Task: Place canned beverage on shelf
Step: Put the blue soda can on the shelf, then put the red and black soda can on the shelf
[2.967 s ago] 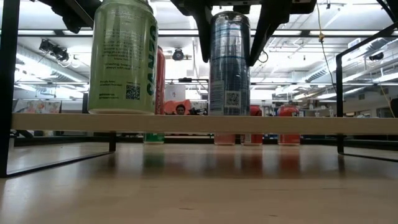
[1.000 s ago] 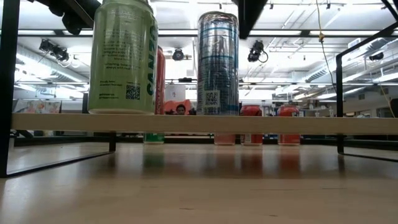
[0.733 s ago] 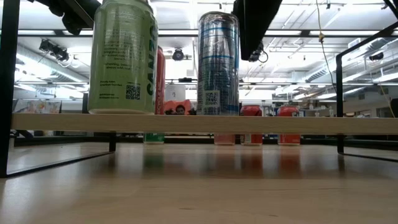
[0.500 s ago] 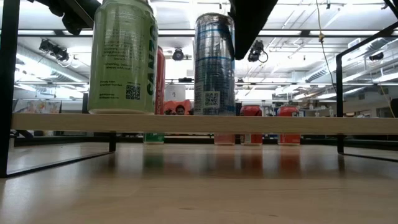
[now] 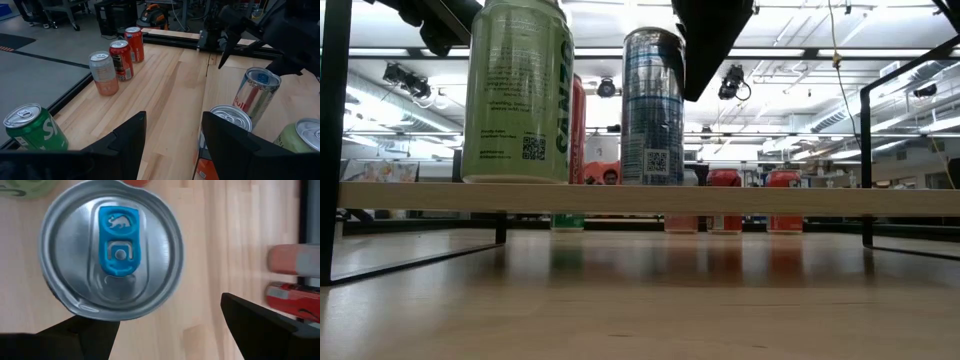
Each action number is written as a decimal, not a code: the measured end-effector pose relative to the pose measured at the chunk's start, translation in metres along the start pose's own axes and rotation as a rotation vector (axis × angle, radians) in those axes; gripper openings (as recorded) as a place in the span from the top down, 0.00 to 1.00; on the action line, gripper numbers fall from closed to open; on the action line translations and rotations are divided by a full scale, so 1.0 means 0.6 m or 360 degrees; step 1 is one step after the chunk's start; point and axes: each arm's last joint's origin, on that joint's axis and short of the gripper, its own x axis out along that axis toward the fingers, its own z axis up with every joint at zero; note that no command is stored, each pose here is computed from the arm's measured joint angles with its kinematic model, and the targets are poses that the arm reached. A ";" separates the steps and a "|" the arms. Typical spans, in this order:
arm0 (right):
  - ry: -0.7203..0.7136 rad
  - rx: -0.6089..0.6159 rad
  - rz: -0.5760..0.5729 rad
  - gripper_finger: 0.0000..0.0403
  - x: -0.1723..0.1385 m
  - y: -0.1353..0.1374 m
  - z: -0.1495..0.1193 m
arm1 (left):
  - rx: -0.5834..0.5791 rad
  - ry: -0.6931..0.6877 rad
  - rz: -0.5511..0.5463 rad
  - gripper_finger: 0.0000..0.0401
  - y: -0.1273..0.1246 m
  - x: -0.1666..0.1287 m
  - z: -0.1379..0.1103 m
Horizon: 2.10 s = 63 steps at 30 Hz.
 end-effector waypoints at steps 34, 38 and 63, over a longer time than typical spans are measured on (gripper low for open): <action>-0.0063 0.0248 0.0143 0.14 0.057 -0.005 0.022 | -0.0012 0.0000 0.0000 0.49 0.000 0.000 0.000; -0.0006 0.0215 0.0133 0.14 0.049 -0.010 0.013 | -0.0011 0.0001 0.0000 0.49 0.000 0.000 0.000; 0.0070 -0.0043 -0.0142 0.14 0.020 -0.220 0.006 | 0.0037 0.0031 0.0010 0.49 0.001 0.000 -0.004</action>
